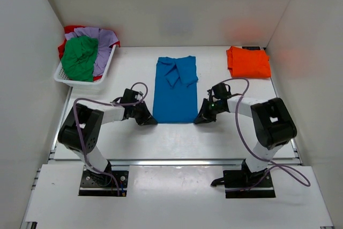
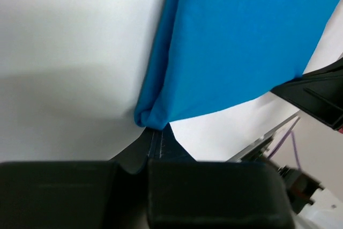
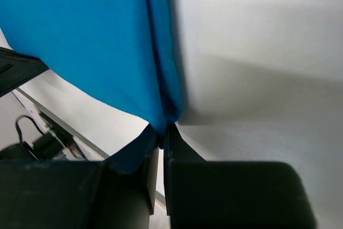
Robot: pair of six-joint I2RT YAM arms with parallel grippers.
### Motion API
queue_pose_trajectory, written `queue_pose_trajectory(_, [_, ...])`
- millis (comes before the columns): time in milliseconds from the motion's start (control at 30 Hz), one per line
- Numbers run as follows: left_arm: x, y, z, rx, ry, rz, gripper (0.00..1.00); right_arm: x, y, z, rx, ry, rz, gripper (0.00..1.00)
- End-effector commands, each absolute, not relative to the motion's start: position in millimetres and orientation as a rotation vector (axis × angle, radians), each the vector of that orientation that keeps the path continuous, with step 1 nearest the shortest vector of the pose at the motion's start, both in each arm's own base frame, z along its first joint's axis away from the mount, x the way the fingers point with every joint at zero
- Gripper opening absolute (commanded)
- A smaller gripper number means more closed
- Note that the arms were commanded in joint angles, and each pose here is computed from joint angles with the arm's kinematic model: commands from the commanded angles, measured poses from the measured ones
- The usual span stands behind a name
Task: Fold and stack the t-shirts
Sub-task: Grab one side of the 2/3 rectangular tshirt with both arms
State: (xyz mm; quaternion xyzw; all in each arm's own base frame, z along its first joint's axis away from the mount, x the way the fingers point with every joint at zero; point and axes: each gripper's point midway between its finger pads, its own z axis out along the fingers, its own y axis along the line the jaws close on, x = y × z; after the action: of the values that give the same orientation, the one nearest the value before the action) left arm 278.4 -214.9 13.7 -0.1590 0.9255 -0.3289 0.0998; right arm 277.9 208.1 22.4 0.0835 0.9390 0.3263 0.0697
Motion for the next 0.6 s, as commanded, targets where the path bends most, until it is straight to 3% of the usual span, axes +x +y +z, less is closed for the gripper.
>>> queue_pose_trajectory(0, [244, -202, 13, -0.431, 2.768, -0.92, 0.0, 242, 205, 29, 0.183, 2.85, 0.966, 0.0])
queue_pose_trajectory(200, [165, -187, 0, -0.344, 2.876, -0.874, 0.0, 163, 207, 26, 0.129, 2.906, 1.021, 0.0])
queue_pose_trajectory(333, [142, -196, 16, -0.313, 2.825, -0.927, 0.0, 127, 211, 28, 0.087, 2.909, 1.086, 0.0])
queue_pose_trajectory(433, [136, -202, 28, -0.297, 2.802, -0.99, 0.0, 122, 218, 40, 0.066, 2.884, 1.131, 0.0])
queue_pose_trajectory(567, [164, -213, 62, -0.217, 2.758, -1.015, 0.0, 143, 227, 69, 0.051, 2.822, 1.157, 0.0])
